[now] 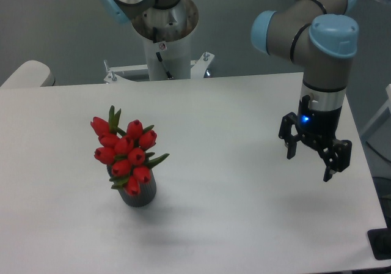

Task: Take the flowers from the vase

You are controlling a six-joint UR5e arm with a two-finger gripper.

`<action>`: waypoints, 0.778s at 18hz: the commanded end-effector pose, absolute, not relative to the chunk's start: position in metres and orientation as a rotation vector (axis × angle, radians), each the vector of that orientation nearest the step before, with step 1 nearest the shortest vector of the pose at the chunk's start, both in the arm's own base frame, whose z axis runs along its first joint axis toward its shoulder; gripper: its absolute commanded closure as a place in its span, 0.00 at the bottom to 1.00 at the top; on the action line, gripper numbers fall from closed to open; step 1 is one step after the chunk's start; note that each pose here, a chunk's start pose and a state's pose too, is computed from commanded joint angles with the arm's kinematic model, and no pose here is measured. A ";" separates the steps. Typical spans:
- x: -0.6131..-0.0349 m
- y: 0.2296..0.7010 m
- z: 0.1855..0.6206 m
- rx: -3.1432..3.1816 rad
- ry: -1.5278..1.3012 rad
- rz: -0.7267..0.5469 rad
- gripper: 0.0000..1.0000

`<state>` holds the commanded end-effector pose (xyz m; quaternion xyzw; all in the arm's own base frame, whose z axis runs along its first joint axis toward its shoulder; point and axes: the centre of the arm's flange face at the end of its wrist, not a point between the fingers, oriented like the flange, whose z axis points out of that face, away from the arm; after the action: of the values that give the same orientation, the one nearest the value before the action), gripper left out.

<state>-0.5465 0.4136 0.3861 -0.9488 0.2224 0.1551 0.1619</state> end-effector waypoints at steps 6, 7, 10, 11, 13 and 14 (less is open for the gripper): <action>-0.544 0.412 0.381 -2.710 0.627 0.419 0.00; -0.542 0.412 0.381 -2.707 0.629 0.417 0.00; -0.537 0.412 0.380 -2.706 0.616 0.401 0.00; -0.534 0.412 0.379 -2.693 0.614 0.388 0.00; -0.525 0.414 0.378 -2.646 0.611 0.351 0.00; -0.520 0.413 0.376 -2.625 0.608 0.331 0.00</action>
<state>-0.5199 0.4134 0.3764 -0.9450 0.2189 0.1192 0.2119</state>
